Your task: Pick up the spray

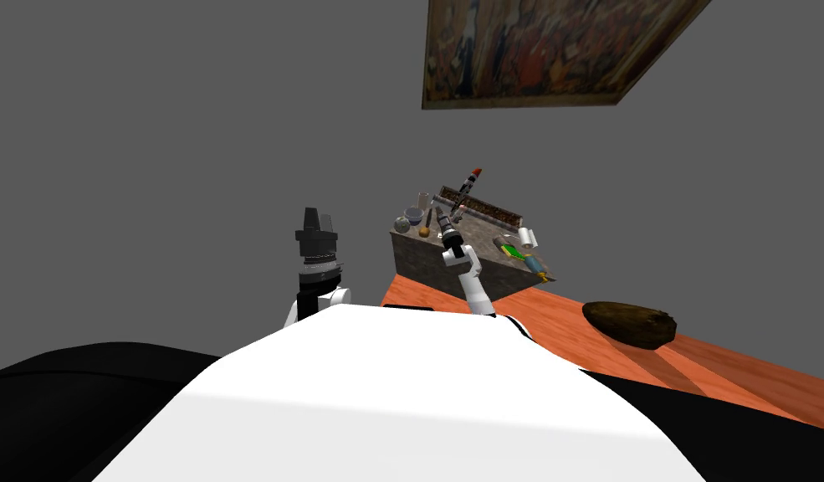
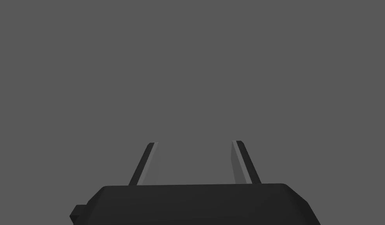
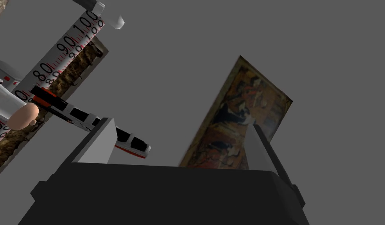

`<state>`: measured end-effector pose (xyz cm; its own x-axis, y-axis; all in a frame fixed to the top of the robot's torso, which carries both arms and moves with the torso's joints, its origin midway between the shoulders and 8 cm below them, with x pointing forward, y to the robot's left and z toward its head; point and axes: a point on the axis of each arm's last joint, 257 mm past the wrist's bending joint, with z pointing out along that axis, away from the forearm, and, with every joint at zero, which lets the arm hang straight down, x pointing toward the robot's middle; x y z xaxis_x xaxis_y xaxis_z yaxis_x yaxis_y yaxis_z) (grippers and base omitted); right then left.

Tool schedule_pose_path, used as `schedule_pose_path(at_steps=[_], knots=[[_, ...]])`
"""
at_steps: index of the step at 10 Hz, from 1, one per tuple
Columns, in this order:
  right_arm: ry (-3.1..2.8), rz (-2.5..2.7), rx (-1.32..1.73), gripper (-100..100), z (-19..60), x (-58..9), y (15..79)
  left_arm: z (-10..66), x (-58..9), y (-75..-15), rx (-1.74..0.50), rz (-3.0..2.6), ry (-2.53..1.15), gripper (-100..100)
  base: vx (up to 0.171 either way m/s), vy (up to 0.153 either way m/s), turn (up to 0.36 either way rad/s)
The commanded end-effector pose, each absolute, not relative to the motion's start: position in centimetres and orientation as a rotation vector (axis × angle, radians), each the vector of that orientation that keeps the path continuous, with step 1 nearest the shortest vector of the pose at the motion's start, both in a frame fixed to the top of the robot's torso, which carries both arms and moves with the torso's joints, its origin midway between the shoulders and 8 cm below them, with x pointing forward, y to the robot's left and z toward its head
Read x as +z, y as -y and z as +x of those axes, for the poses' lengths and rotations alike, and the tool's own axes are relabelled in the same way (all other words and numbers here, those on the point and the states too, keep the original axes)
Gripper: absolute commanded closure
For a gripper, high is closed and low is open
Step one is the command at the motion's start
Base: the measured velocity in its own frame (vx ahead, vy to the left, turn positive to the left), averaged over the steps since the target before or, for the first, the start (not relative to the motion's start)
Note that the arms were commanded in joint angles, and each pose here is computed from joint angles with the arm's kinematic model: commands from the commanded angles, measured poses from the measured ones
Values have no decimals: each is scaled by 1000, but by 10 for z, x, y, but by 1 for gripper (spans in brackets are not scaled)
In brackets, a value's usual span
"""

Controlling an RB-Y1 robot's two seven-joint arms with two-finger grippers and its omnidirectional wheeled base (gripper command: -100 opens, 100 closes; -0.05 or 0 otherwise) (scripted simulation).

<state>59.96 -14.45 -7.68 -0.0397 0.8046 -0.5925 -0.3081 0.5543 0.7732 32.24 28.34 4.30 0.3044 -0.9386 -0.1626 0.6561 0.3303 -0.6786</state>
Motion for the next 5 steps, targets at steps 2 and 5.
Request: schedule_pose_path(at_steps=[2, 5], knots=[[-1378, 465, 892, -100, 618, -85, 138, 322, 43, -283, -1129, -551, -604, 0, -27, -4, 34], [-1454, 438, 782, -100, 642, -96, 132, 322, 43, -283, -1129, -551, -604, 0, -12, 0, 40]])
